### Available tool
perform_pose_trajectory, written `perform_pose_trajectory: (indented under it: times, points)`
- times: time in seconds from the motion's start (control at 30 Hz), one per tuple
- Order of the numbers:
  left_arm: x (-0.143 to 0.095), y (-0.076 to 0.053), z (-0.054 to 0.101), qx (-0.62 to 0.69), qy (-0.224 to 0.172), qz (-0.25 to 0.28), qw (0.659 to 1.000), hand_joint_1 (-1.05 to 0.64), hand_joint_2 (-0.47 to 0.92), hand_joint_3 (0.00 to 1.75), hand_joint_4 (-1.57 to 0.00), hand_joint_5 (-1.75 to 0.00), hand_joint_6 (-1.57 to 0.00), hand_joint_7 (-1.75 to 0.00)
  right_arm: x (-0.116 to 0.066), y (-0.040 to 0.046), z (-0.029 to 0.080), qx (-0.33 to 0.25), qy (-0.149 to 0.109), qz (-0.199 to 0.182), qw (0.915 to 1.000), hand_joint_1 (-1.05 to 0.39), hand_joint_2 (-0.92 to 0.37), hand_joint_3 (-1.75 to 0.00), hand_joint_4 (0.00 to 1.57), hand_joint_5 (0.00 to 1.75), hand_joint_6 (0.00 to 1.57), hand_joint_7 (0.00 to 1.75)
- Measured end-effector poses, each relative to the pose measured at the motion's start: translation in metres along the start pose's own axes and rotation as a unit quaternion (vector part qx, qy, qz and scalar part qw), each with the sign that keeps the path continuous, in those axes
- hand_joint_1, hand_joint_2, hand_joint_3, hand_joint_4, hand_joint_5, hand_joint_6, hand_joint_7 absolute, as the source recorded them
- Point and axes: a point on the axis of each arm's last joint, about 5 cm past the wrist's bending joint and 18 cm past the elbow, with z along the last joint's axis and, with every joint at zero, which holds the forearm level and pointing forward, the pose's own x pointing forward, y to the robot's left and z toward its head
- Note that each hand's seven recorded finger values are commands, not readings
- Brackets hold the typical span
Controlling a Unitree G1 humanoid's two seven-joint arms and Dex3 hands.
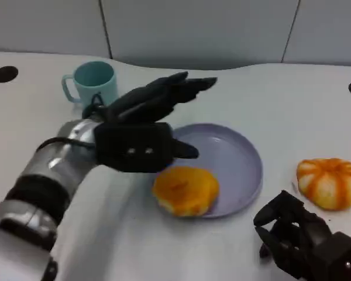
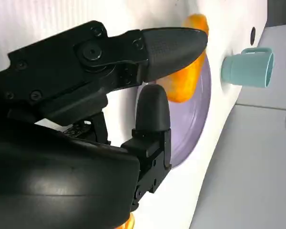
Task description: Grasp the bread from the table and place it into the plate.
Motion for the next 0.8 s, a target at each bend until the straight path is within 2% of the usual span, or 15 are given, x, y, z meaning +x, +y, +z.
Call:
perform_pose_trajectory:
  times: [0.13,0.27,0.37,0.53,0.57,0.63,0.67,0.7,0.77,0.8]
  points:
    - [-0.029,-0.002,-0.01,-0.073,-0.019,0.027,0.997,-1.01,0.92,0.41,0.0,0.0,0.0,0.0,0.0,-0.0011,0.0,0.0,-0.003,-0.002,1.0,-0.32,-0.92,-0.35,0.65,1.75,0.37,1.75]
    - [-0.046,-0.001,-0.014,-0.111,-0.019,0.036,0.993,-1.02,0.92,0.42,-0.01,0.0,-0.04,-0.02,0.0,-0.0006,0.0,-0.001,-0.003,0.0,1.0,-0.31,-0.92,-0.34,0.6,1.75,0.37,1.75]
    - [-0.074,-0.005,-0.017,-0.191,-0.037,0.08,0.978,-1.01,0.92,0.46,-0.04,-0.02,-0.06,-0.02,0.0,-0.001,0.0,0.001,0.004,-0.001,1.0,-0.31,-0.92,-0.34,0.59,1.75,0.37,1.75]
    - [-0.114,-0.019,-0.026,-0.28,-0.011,0.119,0.952,-0.98,0.92,0.44,-0.1,-0.05,-0.12,-0.05,-0.001,-0.0014,0.0,-0.002,0.011,-0.001,0.9999,-0.31,-0.92,-0.33,0.59,1.75,0.37,1.75]
    - [-0.118,-0.021,-0.026,-0.29,-0.006,0.122,0.949,-0.95,0.92,0.43,-0.17,-0.09,-0.16,-0.06,-0.001,-0.0013,0.0,-0.002,0.011,-0.001,0.9999,-0.31,-0.92,-0.33,0.59,1.75,0.37,1.75]
    - [-0.123,-0.023,-0.026,-0.306,-0.004,0.133,0.943,-0.84,0.92,0.39,-0.41,-0.22,-0.31,-0.11,0.0,-0.0009,0.001,-0.002,0.008,0.0,1.0,-0.3,-0.92,-0.33,0.59,1.75,0.37,1.75]
    - [-0.13,-0.028,-0.026,-0.331,-0.013,0.158,0.93,-0.82,0.92,0.37,-0.47,-0.27,-0.35,-0.12,0.0,-0.0004,0.003,-0.002,0.006,0.001,1.0,-0.29,-0.92,-0.33,0.59,1.75,0.37,1.75]
    - [-0.136,-0.037,-0.025,-0.362,-0.018,0.183,0.914,-0.79,0.92,0.35,-0.47,-0.42,-0.41,-0.1,0.0,-0.0007,0.003,-0.001,0.005,0.0,1.0,-0.29,-0.92,-0.33,0.59,1.75,0.37,1.75]
    - [-0.149,-0.06,-0.027,-0.42,-0.002,0.209,0.883,-0.76,0.92,0.32,-0.45,-0.68,-0.5,-0.1,-0.001,-0.002,0.003,-0.002,0.01,-0.004,0.9999,-0.29,-0.92,-0.33,0.59,1.75,0.37,1.75]
    - [-0.155,-0.068,-0.028,-0.442,0.011,0.214,0.871,-0.72,0.92,0.29,-0.42,-0.91,-0.57,-0.13,-0.002,-0.0022,0.002,-0.002,0.011,-0.004,0.9999,-0.29,-0.92,-0.33,0.59,1.75,0.37,1.75]
